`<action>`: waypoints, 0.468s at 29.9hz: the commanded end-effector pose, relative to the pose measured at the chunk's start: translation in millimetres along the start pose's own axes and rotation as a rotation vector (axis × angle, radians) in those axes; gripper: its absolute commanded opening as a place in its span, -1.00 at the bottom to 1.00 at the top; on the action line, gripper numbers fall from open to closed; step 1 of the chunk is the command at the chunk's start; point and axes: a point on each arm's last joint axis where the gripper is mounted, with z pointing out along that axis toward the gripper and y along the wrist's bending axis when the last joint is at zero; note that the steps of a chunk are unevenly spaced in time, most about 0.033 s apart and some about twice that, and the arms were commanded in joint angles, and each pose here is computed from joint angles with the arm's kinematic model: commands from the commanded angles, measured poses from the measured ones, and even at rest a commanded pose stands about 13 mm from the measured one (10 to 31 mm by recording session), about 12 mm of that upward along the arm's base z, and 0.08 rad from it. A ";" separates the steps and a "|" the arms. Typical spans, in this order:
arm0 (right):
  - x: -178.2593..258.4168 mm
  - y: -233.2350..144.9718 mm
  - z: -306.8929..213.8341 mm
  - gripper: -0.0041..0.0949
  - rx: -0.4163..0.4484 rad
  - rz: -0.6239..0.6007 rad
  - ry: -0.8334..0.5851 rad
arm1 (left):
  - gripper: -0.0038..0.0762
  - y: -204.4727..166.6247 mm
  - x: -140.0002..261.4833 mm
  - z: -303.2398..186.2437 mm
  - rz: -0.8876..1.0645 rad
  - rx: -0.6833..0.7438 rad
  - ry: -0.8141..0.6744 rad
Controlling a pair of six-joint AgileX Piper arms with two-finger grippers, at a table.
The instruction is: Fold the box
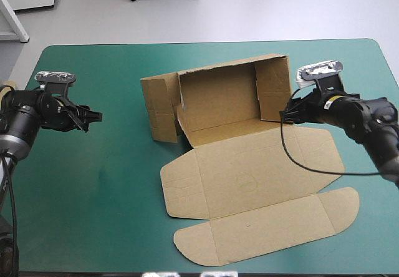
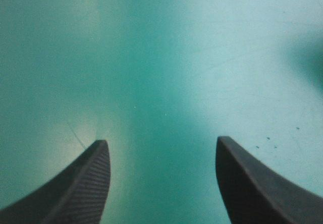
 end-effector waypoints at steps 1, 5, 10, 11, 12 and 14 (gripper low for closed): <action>-24.8 -2.3 20.5 0.32 0.007 -0.019 -0.079 | 0.19 0.2 -8.1 -19.2 -0.005 0.000 -0.095; -35.2 -4.6 61.3 0.32 0.005 -0.025 -0.045 | 0.19 0.2 -7.9 -19.1 -0.005 0.000 -0.092; -41.0 -6.2 102.8 0.25 -0.005 -0.026 0.037 | 0.19 -1.3 -7.6 -19.1 -0.017 0.018 -0.089; -40.9 -6.3 109.0 0.20 -0.009 -0.026 0.065 | 0.19 -1.7 -7.7 -19.1 -0.017 0.022 -0.089; -40.4 -6.2 112.7 0.12 -0.014 -0.026 0.095 | 0.19 -1.9 -7.8 -19.2 -0.017 0.024 -0.091; -42.1 -6.3 118.9 -0.13 -0.020 -0.027 0.141 | 0.19 -2.1 -8.2 -19.2 -0.017 0.026 -0.095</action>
